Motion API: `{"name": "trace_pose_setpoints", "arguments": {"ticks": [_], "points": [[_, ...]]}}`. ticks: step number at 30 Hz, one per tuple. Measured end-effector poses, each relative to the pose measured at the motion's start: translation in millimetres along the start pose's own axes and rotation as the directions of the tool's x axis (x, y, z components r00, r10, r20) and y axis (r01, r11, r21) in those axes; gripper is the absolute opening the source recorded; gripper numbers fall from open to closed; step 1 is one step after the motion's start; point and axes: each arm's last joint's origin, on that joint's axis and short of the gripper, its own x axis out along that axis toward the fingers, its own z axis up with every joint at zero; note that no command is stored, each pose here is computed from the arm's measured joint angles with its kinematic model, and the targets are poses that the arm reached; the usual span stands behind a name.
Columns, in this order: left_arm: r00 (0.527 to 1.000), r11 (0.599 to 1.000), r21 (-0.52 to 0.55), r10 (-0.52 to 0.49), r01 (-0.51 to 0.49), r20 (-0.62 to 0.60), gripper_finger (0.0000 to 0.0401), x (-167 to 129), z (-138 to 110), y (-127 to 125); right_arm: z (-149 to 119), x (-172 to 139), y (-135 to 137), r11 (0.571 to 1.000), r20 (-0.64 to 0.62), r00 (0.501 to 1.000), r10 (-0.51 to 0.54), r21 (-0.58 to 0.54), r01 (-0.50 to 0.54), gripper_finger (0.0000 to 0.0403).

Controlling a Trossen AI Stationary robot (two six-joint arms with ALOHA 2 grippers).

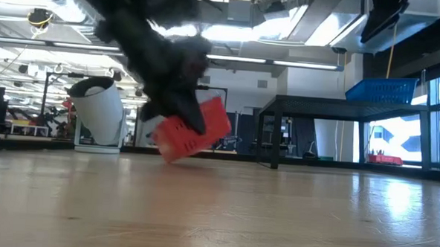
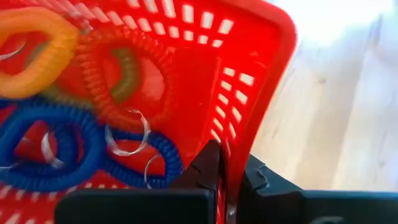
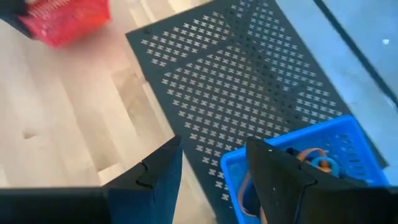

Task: Pick & Place Office Desk Supplies
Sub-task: Put the red bin filled with spring keychains on the shelf

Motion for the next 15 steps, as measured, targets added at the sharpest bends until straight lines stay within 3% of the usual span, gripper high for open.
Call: {"name": "trace_pose_setpoints", "arguments": {"ticks": [5, 10, 15], "points": [[0.995, 0.987, 0.157, 0.039, -0.024, -0.097, 0.0008, 20, 20, -9, 2, 0, 1, 0.998, 0.025, 0.999, 0.048, 0.032, -0.049, 0.018], [0.988, 0.954, 0.292, 0.098, -0.06, -0.118, 0.002, 28, 40, -19, 7, 0, 2, 0.99, 0.094, 0.99, 0.106, 0.088, -0.114, 0.018], [0.983, 0.953, 0.294, 0.117, -0.071, -0.143, 0.0065, 30, 49, -16, 10, -1, 3, 0.984, 0.132, 0.982, 0.132, 0.103, -0.146, 0.018]]}}
